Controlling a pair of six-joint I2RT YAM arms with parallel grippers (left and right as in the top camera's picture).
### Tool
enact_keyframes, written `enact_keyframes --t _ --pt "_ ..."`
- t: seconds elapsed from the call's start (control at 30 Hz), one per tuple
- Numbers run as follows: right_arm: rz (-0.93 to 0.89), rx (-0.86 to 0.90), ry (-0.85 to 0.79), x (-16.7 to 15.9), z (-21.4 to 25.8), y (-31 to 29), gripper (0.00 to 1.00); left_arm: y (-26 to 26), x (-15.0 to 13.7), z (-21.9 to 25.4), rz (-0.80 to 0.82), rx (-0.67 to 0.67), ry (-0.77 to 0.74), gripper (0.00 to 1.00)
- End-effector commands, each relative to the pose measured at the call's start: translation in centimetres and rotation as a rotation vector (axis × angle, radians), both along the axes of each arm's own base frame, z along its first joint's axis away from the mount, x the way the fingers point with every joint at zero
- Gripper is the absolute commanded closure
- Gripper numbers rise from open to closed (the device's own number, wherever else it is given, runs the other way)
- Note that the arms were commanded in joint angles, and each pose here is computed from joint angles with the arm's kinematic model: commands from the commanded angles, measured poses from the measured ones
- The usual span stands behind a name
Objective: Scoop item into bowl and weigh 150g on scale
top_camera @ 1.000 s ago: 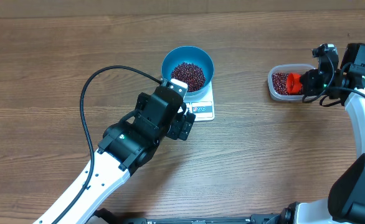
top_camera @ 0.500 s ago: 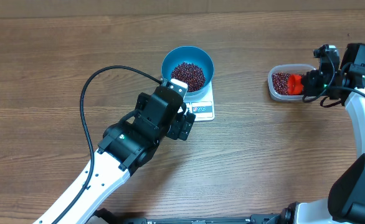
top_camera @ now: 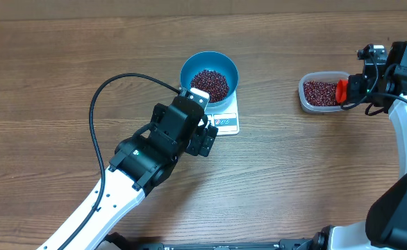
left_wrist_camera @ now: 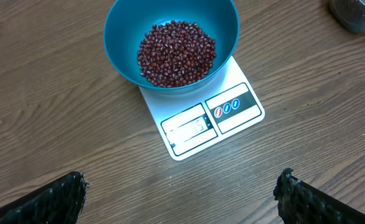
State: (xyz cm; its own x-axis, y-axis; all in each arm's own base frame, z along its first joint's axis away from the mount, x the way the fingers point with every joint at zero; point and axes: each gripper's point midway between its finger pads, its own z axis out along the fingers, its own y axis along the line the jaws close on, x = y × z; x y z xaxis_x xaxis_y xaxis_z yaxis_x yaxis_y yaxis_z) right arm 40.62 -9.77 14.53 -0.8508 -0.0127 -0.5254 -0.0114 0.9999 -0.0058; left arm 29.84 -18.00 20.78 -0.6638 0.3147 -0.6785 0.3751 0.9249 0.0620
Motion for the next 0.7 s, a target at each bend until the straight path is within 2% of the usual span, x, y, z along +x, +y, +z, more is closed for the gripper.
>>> enact_keyframes --t 0.0,0.27,0.67 --pt "-0.001 -0.003 0.024 0.6 -1.2 -0.4 0.96 0.2 0.5 0.2 0.026 -0.002 -0.008 0.0" --pt "0.013 0.046 0.062 0.6 -2.9 0.3 0.96 0.2 0.5 0.2 0.026 -0.002 -0.008 0.0" --pt "0.129 0.307 0.082 0.5 -4.1 5.0 0.96 0.2 0.5 0.2 0.026 -0.002 -0.008 0.0"
